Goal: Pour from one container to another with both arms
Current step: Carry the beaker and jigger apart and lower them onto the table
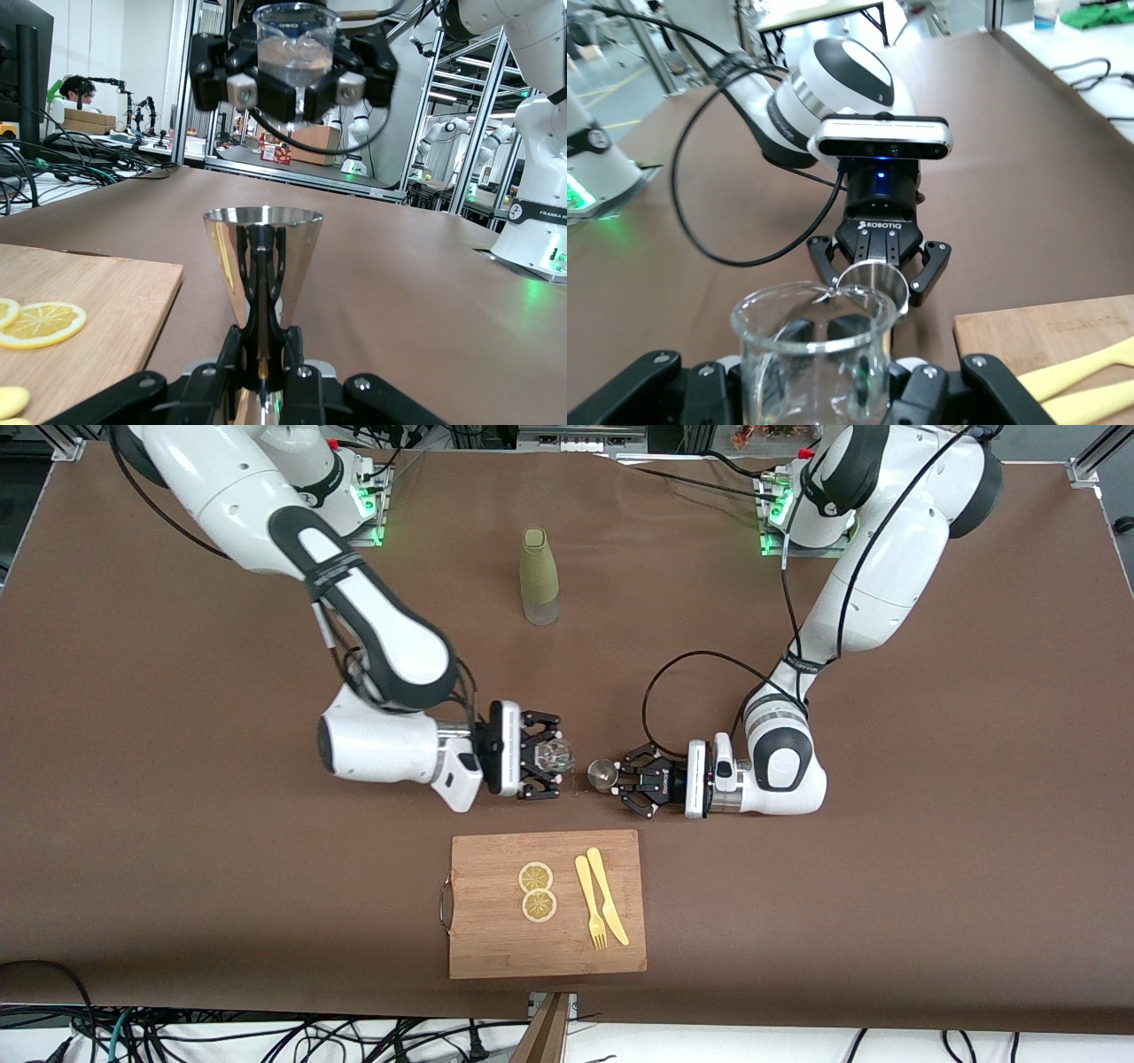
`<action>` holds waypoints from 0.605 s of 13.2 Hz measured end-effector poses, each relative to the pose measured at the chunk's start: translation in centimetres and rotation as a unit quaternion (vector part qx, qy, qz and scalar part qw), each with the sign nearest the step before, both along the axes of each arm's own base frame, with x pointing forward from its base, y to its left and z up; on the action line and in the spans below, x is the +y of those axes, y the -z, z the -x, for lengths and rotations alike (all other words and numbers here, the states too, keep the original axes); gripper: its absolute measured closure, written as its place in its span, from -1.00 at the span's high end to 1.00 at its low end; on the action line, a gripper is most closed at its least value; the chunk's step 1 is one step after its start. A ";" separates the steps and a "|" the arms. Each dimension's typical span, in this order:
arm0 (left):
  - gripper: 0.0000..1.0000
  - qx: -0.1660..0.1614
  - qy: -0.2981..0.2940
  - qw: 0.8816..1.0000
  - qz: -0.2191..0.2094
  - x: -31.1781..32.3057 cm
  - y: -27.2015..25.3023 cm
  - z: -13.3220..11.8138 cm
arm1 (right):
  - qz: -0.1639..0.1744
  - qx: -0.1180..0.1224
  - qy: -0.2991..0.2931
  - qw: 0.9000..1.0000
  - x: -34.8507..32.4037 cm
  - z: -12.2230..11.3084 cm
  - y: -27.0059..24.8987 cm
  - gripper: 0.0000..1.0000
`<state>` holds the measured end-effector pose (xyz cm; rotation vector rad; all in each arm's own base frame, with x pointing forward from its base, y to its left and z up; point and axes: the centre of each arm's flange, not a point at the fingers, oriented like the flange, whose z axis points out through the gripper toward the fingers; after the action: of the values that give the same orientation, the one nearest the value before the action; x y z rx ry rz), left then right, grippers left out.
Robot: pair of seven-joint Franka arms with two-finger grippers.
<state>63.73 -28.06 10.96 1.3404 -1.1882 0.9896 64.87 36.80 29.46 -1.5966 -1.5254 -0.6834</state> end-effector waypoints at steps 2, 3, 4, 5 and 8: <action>-0.59 -0.007 -0.003 1.000 0.003 1.3 -0.1 -0.6 | -0.029 -0.001 -0.022 0.999 -3.7 -1.2 -0.3 -0.75; -0.59 -0.012 -0.006 1.000 0.007 2.6 -0.2 -1.0 | -0.041 0.000 -0.034 0.999 -5.9 -1.7 -0.3 -0.75; -0.59 -0.018 -0.007 1.000 0.012 4.1 -0.2 -1.4 | -0.053 0.001 -0.045 0.998 -8.0 -2.2 -0.3 -0.75; -0.59 -0.023 -0.003 1.000 0.015 5.9 -0.3 -1.8 | -0.064 -0.001 -0.055 0.996 -10.0 -2.6 -0.2 -0.75; -0.59 -0.028 0.009 0.999 0.024 12.7 -0.3 -2.5 | -0.095 -0.015 -0.078 0.992 -16.0 -3.3 -0.1 -0.75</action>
<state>66.21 -15.39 11.28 1.2697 -1.2093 1.0424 68.21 20.81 29.56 -1.3169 -1.5400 -0.7430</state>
